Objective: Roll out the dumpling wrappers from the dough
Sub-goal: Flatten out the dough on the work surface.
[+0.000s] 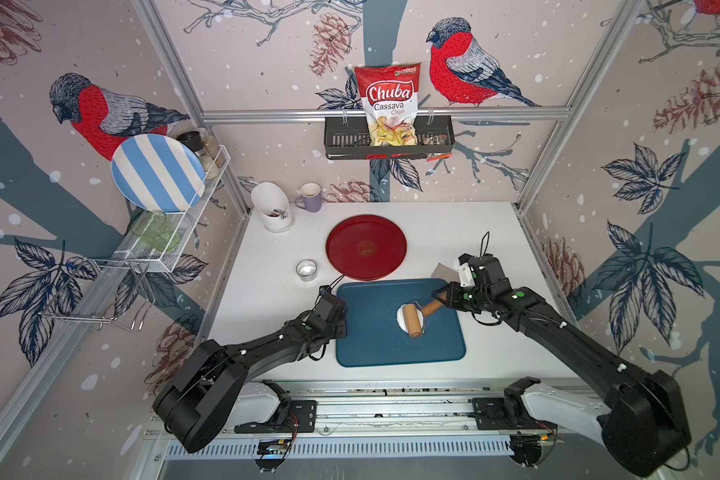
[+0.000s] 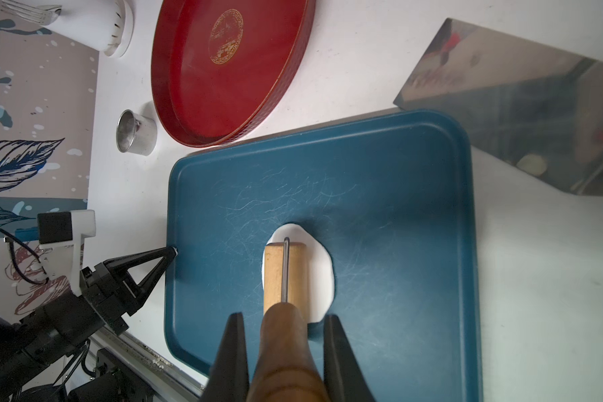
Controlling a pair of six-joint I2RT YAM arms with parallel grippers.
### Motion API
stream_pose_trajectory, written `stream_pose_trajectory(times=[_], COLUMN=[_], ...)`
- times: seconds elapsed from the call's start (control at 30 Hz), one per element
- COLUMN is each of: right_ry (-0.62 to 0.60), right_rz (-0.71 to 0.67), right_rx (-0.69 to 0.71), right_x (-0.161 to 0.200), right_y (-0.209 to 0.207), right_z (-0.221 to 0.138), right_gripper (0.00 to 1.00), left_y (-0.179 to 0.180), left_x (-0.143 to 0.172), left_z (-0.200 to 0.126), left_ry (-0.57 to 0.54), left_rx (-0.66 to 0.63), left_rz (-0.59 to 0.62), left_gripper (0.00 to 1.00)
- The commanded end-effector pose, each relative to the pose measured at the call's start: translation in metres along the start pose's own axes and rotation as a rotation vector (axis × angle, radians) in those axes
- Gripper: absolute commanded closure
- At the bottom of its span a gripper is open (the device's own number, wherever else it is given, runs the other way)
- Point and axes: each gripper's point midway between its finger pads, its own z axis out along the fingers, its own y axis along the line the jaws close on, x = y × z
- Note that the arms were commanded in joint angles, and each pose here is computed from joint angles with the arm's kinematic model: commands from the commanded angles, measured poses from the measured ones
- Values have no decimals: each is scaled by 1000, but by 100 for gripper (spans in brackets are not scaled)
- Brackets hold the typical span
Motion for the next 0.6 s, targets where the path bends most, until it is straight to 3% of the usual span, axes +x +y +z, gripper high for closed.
stream_pose_trajectory(times=[0.0, 0.57], right_ry=[34, 88], right_rz=[-23, -109], right_rx=[51, 89], right_x=[14, 42], right_y=[-11, 2], right_z=[5, 20], right_gripper=[100, 100], left_y=[8, 8], left_x=[16, 16], left_z=[1, 1], left_ry=[65, 67], left_rx=[-30, -31], left_rz=[20, 21], left_gripper=[100, 100])
